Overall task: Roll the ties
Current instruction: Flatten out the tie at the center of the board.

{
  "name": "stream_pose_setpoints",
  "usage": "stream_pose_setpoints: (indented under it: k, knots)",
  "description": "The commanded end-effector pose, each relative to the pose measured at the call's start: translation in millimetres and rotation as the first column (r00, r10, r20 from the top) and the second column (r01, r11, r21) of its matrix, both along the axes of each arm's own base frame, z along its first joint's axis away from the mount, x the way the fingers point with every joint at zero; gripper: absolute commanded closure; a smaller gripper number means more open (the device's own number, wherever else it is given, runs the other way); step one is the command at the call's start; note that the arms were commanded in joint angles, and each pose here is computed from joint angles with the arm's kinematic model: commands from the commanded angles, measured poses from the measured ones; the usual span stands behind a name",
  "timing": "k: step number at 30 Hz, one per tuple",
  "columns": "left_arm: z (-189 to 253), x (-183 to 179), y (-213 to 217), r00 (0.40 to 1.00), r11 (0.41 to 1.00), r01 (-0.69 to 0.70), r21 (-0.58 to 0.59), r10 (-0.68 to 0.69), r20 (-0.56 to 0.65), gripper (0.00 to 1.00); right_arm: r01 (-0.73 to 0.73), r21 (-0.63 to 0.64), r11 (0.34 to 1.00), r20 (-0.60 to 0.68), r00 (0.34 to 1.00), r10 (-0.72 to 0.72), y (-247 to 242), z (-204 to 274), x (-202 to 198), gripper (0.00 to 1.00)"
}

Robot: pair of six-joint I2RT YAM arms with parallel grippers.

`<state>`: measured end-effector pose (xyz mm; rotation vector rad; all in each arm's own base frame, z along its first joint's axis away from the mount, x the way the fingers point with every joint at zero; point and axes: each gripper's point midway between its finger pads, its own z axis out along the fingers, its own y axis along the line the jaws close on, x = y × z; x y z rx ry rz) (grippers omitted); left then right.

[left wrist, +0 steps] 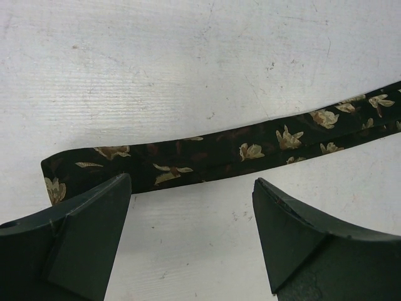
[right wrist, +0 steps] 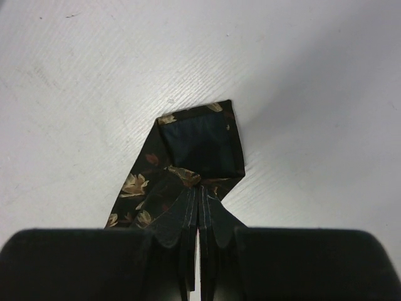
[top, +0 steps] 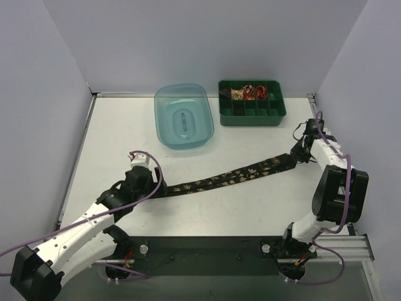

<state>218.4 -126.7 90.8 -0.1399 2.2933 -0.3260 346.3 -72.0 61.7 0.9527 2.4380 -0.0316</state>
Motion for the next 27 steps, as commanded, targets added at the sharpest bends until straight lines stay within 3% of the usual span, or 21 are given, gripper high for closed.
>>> stream_pose_setpoints:
  k: [1, 5, 8, 9, 12, 14, 15, 16, 18, 19, 21, 22, 27]
  knots:
    - [21.0, 6.0, -0.2, 0.999, 0.999, -0.016, -0.028, 0.017, 0.048, 0.11, 0.030, -0.041, 0.999, -0.033, 0.999, -0.032, -13.5, -5.2, 1.9, 1.00]
    - [27.6, 5.4, -0.6, 0.998, 0.999, -0.012, -0.046, 0.015, 0.065, 0.11, 0.050, -0.054, 0.997, -0.058, 0.997, -0.053, -18.0, -15.1, 1.2, 1.00]
    - [33.8, 5.4, 0.7, 0.996, 0.998, -0.019, -0.058, 0.023, 0.080, 0.11, 0.059, -0.061, 0.996, -0.069, 0.996, -0.063, -19.3, -19.5, -2.4, 0.79]
    - [34.0, 4.6, 3.3, 0.996, 0.998, -0.029, -0.051, 0.033, 0.079, 0.11, 0.057, -0.061, 0.997, -0.056, 0.997, -0.060, -18.2, -16.5, -2.1, 0.65]
    - [39.6, 6.1, 8.3, 0.993, 0.997, -0.058, -0.055, 0.063, 0.097, 0.12, 0.064, -0.058, 0.996, -0.005, 0.998, -0.064, -15.0, -5.6, -0.7, 0.49]
    - [41.5, 7.5, 9.5, 0.992, 0.995, -0.073, -0.068, 0.080, 0.100, 0.17, 0.062, -0.063, 0.996, 0.018, 0.998, -0.061, -12.3, -0.3, -2.1, 0.46]
    - [43.7, 9.1, 9.2, 0.990, 0.994, -0.080, -0.077, 0.088, 0.107, 0.22, 0.048, -0.064, 0.997, 0.047, 0.998, -0.045, -7.0, 8.2, -1.0, 0.44]
    - [44.0, 10.3, 9.2, 0.989, 0.992, -0.090, -0.088, 0.099, 0.109, 0.37, 0.039, -0.066, 0.997, 0.065, 0.997, -0.035, -3.7, 12.5, 0.3, 0.43]
    - [44.9, 13.9, 9.4, 0.987, 0.988, -0.106, -0.113, 0.118, 0.110, 0.51, 0.005, -0.081, 0.997, 0.104, 0.995, 0.003, 8.6, 24.8, 1.6, 0.43]
    - [45.0, 15.2, 8.8, 0.986, 0.984, -0.116, -0.132, 0.130, 0.106, 0.77, -0.014, -0.088, 0.996, 0.113, 0.993, 0.024, 13.5, 27.9, 2.1, 0.42]
    - [46.3, 20.6, 10.1, 0.982, 0.975, -0.138, -0.172, 0.157, 0.103, 0.95, -0.053, -0.100, 0.994, 0.140, 0.988, 0.066, 26.1, 37.5, 4.6, 0.41]
    - [42.7, 21.6, 10.9, 0.980, 0.970, -0.153, -0.191, 0.173, 0.094, 1.00, -0.094, -0.107, 0.990, 0.139, 0.984, 0.108, 39.0, 38.7, 5.8, 0.41]
    - [33.5, 32.2, 29.0, 0.952, 0.927, -0.265, -0.264, 0.295, 0.080, 1.00, -0.217, -0.066, 0.974, 0.151, 0.963, 0.225, 80.6, 38.8, 10.1, 0.41]
